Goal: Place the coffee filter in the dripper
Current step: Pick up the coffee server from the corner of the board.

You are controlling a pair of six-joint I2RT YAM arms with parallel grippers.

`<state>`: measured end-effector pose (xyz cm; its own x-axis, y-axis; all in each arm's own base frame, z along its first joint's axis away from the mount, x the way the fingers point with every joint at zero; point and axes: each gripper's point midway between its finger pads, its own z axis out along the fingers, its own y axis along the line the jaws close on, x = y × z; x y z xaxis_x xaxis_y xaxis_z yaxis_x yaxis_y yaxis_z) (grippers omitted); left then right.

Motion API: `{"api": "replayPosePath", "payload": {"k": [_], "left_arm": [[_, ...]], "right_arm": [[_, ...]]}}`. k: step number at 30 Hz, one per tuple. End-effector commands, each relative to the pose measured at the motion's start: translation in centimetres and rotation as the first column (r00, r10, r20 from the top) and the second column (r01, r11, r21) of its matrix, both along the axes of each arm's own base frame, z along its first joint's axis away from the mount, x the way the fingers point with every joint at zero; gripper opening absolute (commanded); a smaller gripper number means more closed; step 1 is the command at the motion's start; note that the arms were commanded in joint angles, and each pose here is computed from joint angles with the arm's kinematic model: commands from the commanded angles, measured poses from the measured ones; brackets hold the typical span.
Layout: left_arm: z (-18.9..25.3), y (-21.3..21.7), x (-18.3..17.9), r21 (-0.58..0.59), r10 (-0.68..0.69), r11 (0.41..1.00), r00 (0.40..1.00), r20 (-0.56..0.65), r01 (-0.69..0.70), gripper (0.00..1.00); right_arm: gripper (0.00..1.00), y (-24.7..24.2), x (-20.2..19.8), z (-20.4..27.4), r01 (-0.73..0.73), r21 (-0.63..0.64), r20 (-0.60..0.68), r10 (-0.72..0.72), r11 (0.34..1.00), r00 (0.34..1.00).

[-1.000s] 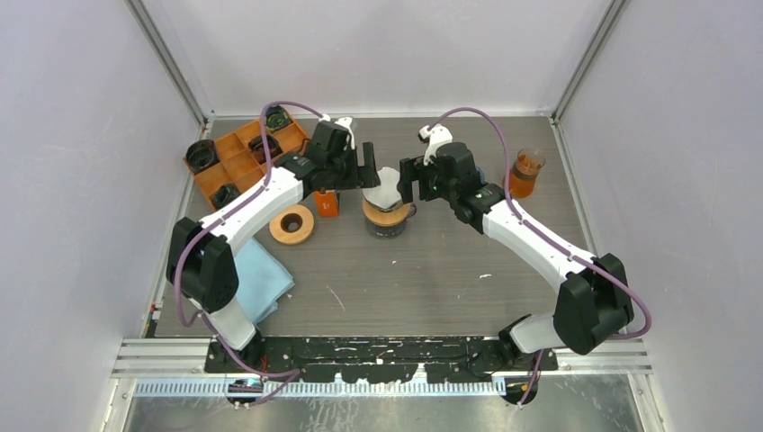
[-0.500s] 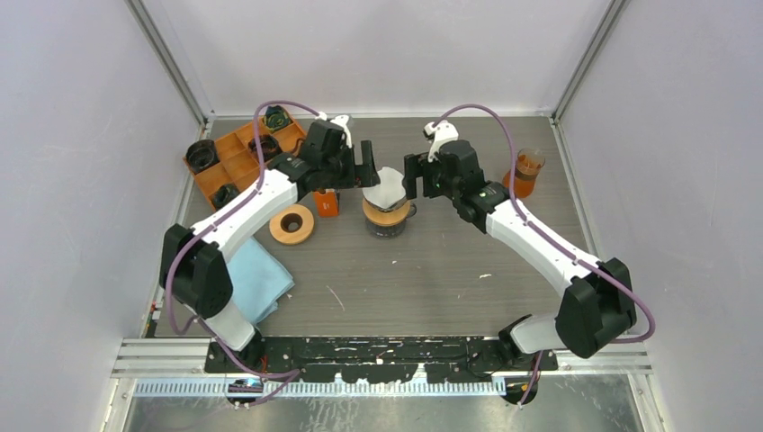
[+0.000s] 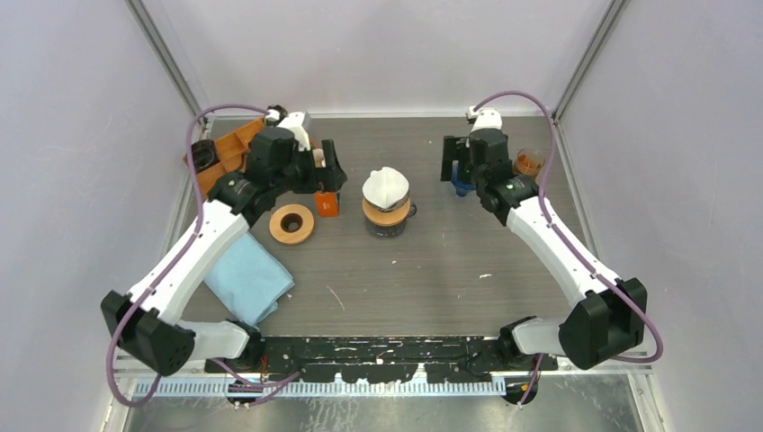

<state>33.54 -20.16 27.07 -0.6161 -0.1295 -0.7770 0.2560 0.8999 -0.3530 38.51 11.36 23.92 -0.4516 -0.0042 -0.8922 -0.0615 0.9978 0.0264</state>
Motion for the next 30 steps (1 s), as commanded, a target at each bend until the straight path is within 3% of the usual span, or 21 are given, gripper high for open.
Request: {"api": "replayPosePath", "payload": {"k": [1,13,20,30], "left_arm": [[1.0,3.8,-2.4,0.086,0.037,0.995,0.998,0.05,-0.041,0.99],[2.6,12.5,-6.3,0.33,0.174,0.914,0.963,0.206,-0.236,0.99],[1.4,14.5,-6.7,0.376,0.224,0.871,0.937,0.268,-0.316,0.99],[1.2,16.0,-7.3,0.384,0.27,0.841,0.91,0.313,-0.381,0.99]], "right_arm": [[0.91,-4.4,0.9,3.4,0.162,0.002,0.072,-0.161,0.987,0.984],[0.89,-15.5,3.5,4.2,0.43,-0.045,0.069,-0.427,0.902,0.902],[0.85,-19.3,6.5,2.8,0.512,0.024,0.023,-0.513,0.859,0.858],[0.75,-23.7,9.2,-2.9,0.563,0.036,-0.106,-0.557,0.826,0.824]]}}
